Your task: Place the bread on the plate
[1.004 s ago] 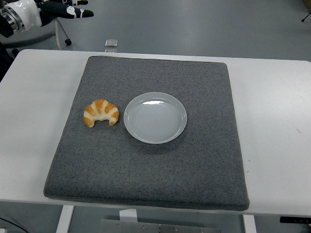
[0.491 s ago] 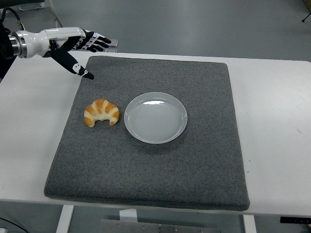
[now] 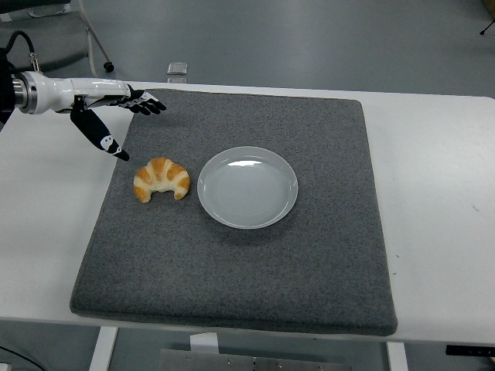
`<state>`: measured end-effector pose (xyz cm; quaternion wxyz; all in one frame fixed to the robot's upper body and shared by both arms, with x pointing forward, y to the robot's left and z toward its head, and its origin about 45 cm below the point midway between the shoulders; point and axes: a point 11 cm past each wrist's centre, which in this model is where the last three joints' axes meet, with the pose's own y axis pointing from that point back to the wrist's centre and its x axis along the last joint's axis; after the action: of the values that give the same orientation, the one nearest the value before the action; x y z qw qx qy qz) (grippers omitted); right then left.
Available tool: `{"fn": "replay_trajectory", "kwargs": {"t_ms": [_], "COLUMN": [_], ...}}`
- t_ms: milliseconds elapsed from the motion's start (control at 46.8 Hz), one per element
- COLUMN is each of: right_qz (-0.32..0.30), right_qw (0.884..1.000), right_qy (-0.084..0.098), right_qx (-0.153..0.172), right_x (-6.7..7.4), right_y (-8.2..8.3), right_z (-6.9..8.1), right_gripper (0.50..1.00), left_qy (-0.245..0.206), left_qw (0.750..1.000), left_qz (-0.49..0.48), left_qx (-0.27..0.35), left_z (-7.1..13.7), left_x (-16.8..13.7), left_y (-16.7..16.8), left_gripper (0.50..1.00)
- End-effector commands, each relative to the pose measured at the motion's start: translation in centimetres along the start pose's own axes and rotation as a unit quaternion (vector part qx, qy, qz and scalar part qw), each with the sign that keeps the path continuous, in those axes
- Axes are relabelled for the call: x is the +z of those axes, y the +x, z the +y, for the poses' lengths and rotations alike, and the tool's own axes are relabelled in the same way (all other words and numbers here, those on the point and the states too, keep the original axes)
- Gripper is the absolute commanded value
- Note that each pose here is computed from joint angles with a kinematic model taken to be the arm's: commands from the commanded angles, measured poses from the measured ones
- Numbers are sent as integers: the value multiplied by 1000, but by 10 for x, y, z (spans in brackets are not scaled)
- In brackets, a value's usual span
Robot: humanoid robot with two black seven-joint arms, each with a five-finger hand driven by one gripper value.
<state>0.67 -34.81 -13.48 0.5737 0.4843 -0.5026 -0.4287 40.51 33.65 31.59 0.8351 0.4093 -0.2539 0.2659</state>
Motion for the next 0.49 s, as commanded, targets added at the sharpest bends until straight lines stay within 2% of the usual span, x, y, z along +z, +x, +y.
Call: {"fn": "replay_trajectory", "kwargs": {"t_ms": [0, 192, 470], "right_qz": [0, 0, 0], "right_qw": [1000, 1000, 1000], "right_qy": [0, 0, 1], "right_qx": [0, 0, 0], "right_x": [0, 0, 0], "right_y": [0, 0, 0], "right_z": [0, 0, 0], "right_gripper": [930, 930, 930], "left_qy": [0, 10, -4], "left_qw": [1000, 1000, 999], "left_qz": [-7, -18, -25], "left_qx": [-6, -19, -21], "left_z": [-2, -8, -27], "left_x": [2, -1, 7], "left_y": [-5, -15, -26], "left_gripper": [994, 994, 992]}}
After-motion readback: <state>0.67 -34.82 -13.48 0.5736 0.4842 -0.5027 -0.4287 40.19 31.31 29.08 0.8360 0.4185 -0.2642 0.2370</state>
